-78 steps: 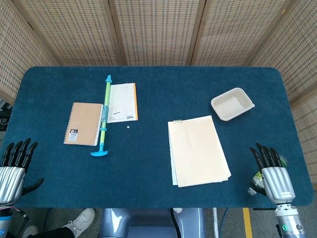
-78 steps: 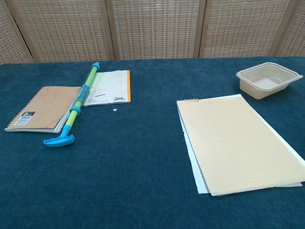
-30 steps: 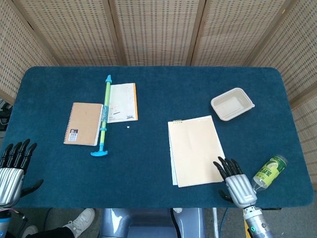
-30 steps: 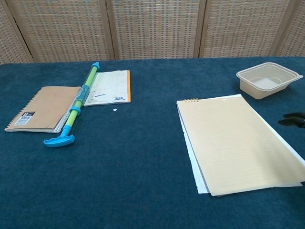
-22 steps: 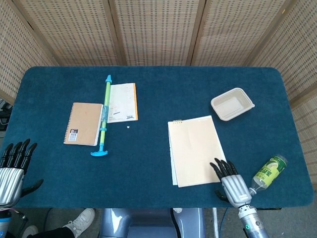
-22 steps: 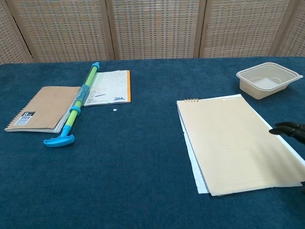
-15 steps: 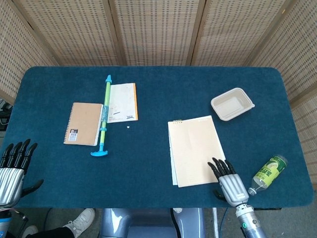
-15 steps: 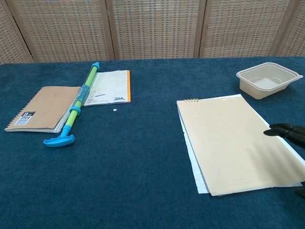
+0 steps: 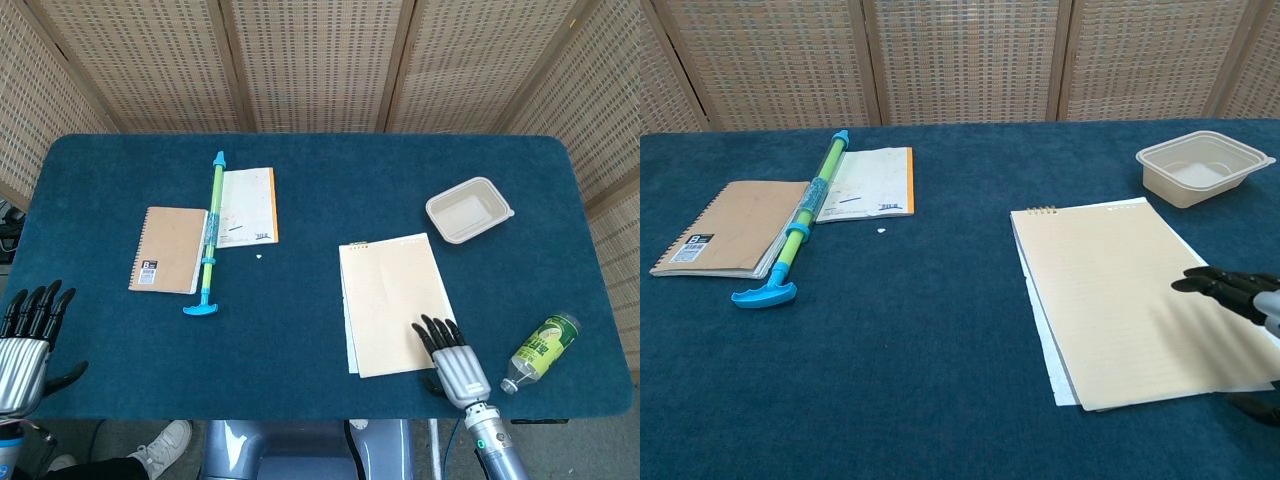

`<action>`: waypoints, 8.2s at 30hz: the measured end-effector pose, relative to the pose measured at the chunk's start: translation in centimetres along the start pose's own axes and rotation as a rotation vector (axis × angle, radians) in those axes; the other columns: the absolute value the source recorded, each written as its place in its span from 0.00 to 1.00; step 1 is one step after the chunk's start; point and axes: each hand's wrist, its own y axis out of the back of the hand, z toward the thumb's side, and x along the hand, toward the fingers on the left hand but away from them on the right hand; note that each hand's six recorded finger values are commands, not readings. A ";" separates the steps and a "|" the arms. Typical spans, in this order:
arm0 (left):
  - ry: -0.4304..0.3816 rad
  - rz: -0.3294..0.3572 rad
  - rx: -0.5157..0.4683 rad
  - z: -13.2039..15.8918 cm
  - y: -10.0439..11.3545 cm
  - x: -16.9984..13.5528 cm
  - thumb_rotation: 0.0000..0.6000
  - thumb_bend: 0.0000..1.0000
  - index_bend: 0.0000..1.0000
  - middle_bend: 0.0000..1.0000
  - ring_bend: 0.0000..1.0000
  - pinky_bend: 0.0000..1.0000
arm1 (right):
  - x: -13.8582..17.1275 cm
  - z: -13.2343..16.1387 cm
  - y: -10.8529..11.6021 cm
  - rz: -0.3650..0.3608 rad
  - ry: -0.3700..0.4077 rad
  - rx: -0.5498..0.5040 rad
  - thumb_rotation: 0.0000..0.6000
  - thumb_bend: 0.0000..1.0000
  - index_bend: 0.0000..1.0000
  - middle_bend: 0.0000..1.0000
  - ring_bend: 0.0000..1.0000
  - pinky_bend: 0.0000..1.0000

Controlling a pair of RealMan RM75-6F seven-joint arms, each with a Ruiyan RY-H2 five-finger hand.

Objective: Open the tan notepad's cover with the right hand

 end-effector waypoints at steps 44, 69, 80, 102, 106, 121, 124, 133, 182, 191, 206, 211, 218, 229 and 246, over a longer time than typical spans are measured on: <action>-0.011 0.007 -0.006 0.2 -0.1 0.0 1.00 0.05 0.00 0.00 0.00 0.00 | -2.9 1.1 -1.7 0.020 0.007 -0.017 1.00 0.67 0.10 0.00 0.00 0.00; -0.008 0.008 -0.018 0.1 -0.1 0.1 1.00 0.05 0.00 0.00 0.00 0.00 | -6.6 3.1 1.3 -0.053 0.019 -0.034 1.00 0.72 0.13 0.00 0.00 0.00; -0.007 0.001 -0.023 0.0 -0.2 0.3 1.00 0.05 0.00 0.00 0.00 0.00 | -9.4 4.1 2.8 -0.060 0.015 -0.015 1.00 0.72 0.16 0.00 0.00 0.00; -0.009 -0.008 -0.023 0.1 -0.5 0.2 1.00 0.05 0.00 0.00 0.00 0.00 | -10.6 4.0 3.8 -0.080 0.020 -0.011 1.00 0.85 0.66 0.60 0.58 0.56; -0.009 -0.007 -0.022 0.1 -0.4 0.3 1.00 0.05 0.00 0.00 0.00 0.00 | -10.0 4.1 3.7 -0.072 0.038 -0.005 1.00 0.85 0.66 0.61 0.59 0.56; -0.012 -0.008 -0.018 0.3 -0.5 0.2 1.00 0.05 0.00 0.00 0.00 0.00 | -6.2 3.3 4.7 -0.078 0.119 0.016 1.00 0.84 0.67 0.62 0.60 0.57; -0.014 -0.008 -0.016 0.3 -0.5 0.2 1.00 0.05 0.00 0.00 0.00 0.00 | -4.9 2.8 5.3 -0.082 0.130 0.002 1.00 0.84 0.67 0.62 0.60 0.57; -0.025 -0.005 -0.011 0.7 -0.5 0.1 1.00 0.05 0.00 0.00 0.00 0.00 | 0.0 1.7 5.5 -0.074 0.136 -0.007 1.00 0.84 0.67 0.62 0.60 0.57; -0.003 -0.031 -0.001 0.1 -1.4 0.5 1.00 0.05 0.00 0.00 0.00 0.00 | -3.1 1.7 11.1 -0.168 0.155 0.072 1.00 0.83 0.67 0.61 0.60 0.57; 0.021 -0.044 -0.005 -0.4 -1.7 1.1 1.00 0.05 0.00 0.00 0.00 0.00 | -9.1 1.3 14.4 -0.197 0.095 0.076 1.00 0.82 0.67 0.61 0.60 0.57; 0.036 -0.060 -0.004 -0.7 -2.1 1.7 1.00 0.05 0.00 0.00 0.00 0.00 | -17.5 0.0 17.6 -0.200 -0.013 0.116 1.00 0.82 0.67 0.61 0.60 0.57; 0.037 -0.061 0.001 -0.7 -2.2 2.0 1.00 0.05 0.00 0.00 0.00 0.00 | -19.5 -0.4 17.5 -0.192 -0.042 0.117 1.00 0.82 0.67 0.61 0.60 0.57; 0.033 -0.056 0.007 -0.5 -2.2 2.0 1.00 0.05 0.00 0.00 0.00 0.00 | -21.4 0.0 16.6 -0.172 -0.042 0.122 1.00 0.81 0.67 0.61 0.60 0.57; 0.040 -0.059 0.010 -0.5 -2.4 2.3 1.00 0.05 0.00 0.00 0.00 0.00 | -23.5 1.9 15.5 -0.136 -0.009 0.116 1.00 0.53 0.51 0.43 0.41 0.43; 0.048 -0.046 -0.002 -0.9 -1.9 2.2 1.00 0.05 0.00 0.00 0.00 0.00 | -21.5 1.9 16.6 -0.157 -0.018 0.076 1.00 0.19 0.00 0.00 0.00 0.00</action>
